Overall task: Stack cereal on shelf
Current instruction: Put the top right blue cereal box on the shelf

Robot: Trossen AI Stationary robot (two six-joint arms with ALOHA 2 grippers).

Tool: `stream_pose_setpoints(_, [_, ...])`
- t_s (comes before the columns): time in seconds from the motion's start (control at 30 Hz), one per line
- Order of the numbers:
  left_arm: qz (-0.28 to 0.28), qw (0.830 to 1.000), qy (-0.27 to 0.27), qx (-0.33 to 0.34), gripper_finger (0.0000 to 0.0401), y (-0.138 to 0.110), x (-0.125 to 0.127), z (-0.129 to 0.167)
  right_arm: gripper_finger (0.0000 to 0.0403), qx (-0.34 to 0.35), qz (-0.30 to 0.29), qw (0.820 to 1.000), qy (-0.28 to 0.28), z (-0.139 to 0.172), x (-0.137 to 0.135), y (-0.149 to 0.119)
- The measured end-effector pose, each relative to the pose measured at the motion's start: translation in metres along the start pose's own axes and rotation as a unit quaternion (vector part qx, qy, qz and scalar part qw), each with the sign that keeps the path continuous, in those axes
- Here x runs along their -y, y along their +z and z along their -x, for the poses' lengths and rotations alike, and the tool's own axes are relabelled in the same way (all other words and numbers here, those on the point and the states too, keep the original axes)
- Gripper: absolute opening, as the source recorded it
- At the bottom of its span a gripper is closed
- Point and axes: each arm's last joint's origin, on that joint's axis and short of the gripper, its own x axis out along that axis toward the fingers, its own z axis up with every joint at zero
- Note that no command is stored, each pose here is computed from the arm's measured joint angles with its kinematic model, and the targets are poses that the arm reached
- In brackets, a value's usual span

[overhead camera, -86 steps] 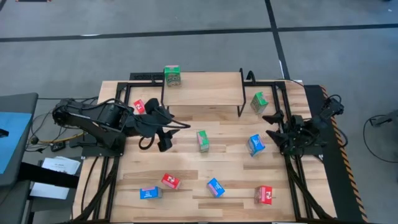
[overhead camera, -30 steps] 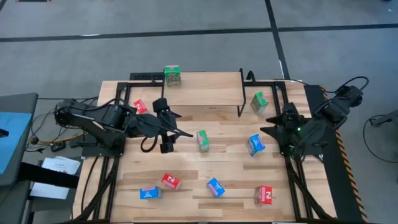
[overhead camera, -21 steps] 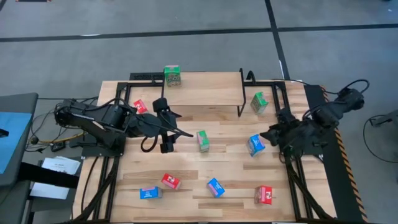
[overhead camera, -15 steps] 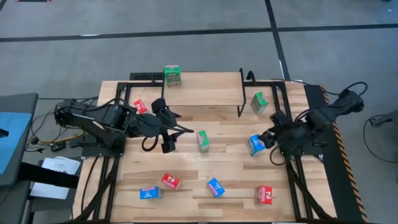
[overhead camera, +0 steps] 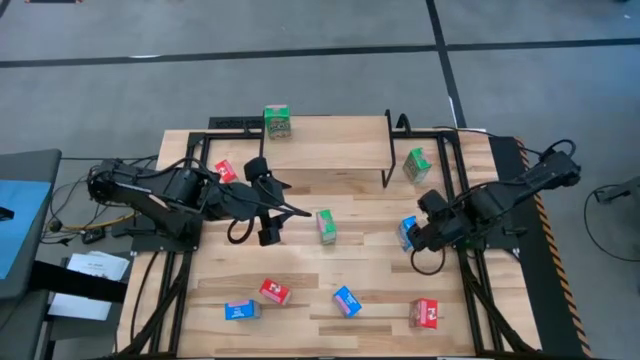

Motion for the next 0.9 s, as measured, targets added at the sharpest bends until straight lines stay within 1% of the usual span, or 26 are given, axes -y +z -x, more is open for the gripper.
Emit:
stream_pose_setpoints(0.27, [-0.005, 1.0, -0.001, -0.002, 0.0277, 0.0, 0.0, 0.0, 0.0382, -0.006, 0.01, 1.0, -0.029, -0.011, -0.009, -0.003])
stream_pose_setpoints(0.47, [-0.005, 1.0, -0.001, -0.002, 0.0277, 0.0, 0.0, 0.0, 0.0382, -0.025, 0.019, 0.998, -0.058, -0.023, -0.018, -0.006])
stream_pose_setpoints(0.7, [-0.006, 1.0, -0.001, -0.002, 0.0277, -0.001, 0.0, 0.0, 0.0382, -0.043, 0.027, 0.991, -0.126, -0.038, -0.022, -0.011])
stream_pose_setpoints(0.9, [-0.006, 1.0, -0.001, -0.003, 0.0277, -0.001, 0.0, 0.0, 0.0382, -0.046, 0.027, 0.987, -0.155, -0.049, -0.026, -0.009])
